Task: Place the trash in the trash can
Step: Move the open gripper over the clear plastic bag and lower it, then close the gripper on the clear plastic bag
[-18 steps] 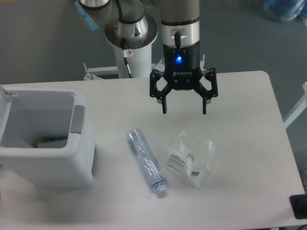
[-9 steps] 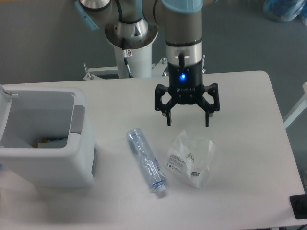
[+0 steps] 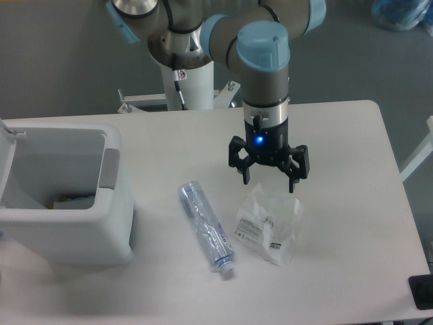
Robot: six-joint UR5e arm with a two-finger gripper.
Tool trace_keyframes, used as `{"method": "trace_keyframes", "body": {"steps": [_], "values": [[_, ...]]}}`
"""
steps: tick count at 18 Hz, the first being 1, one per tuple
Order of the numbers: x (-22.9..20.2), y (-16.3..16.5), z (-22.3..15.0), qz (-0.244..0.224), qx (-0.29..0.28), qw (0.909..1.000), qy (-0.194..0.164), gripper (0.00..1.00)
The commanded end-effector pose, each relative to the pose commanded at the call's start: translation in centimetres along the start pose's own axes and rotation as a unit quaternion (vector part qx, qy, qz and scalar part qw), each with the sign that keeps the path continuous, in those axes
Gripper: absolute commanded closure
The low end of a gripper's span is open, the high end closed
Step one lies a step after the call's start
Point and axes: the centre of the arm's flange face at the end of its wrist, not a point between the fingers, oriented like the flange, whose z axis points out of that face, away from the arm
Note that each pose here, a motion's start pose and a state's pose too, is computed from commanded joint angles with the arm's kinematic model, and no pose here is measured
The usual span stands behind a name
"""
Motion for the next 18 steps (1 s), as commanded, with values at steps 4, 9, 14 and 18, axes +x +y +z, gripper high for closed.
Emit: {"method": "trace_keyframes", "body": {"steps": [4,9,14,18], "values": [[0.2,1.7,2.2,0.137,-0.007,0.9903,0.021,0.00],[0.5,3.7,4.2,0.246,-0.008,0.9683,0.042,0.00],[1.3,3.9,7.1,0.265,-0.008,0.9621,0.062,0.00],[1.9,3.0,10.4,0.268,-0.002,0.9610,0.068,0.00]]}}
